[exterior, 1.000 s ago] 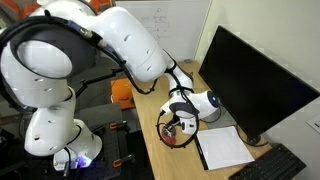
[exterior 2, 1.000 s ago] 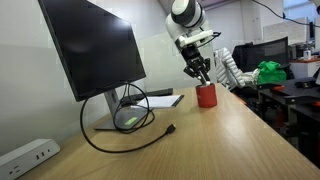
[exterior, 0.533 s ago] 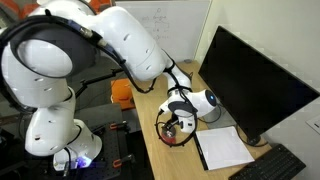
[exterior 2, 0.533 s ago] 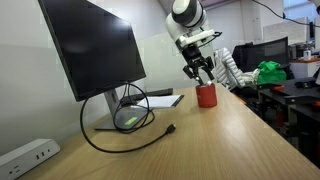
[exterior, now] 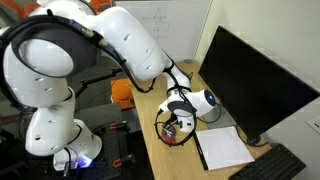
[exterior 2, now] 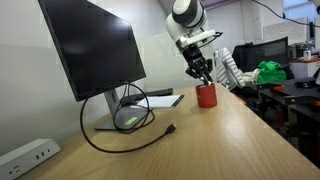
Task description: Remove the marker from the mug and put it on the table
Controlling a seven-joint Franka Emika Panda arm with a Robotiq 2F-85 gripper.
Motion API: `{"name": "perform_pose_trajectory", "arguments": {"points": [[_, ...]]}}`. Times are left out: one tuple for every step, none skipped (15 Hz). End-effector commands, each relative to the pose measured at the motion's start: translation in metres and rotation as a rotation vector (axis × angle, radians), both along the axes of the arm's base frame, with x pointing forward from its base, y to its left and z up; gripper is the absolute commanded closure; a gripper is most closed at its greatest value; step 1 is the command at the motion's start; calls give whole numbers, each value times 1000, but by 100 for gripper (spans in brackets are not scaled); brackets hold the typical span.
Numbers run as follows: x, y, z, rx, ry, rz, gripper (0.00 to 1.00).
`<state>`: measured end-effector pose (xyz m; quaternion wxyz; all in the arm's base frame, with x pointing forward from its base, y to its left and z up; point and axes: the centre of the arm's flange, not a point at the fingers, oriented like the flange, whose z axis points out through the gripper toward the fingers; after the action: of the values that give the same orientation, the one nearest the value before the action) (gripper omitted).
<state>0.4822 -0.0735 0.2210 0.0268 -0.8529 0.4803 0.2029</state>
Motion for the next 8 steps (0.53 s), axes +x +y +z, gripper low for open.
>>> {"name": "perform_pose_trajectory", "arguments": {"points": [[-4, -2, 2, -2, -2, -1, 97], [-4, -2, 2, -1, 1, 0, 95], [-5, -2, 2, -1, -1, 2, 95], [-5, -2, 4, 1, -1, 5, 95], [-6, -2, 6, 3, -6, 8, 95], [-8, -2, 10, 5, -11, 12, 95], [-9, -3, 13, 6, -19, 13, 95], [-10, -4, 18, 8, -28, 17, 95]]}}
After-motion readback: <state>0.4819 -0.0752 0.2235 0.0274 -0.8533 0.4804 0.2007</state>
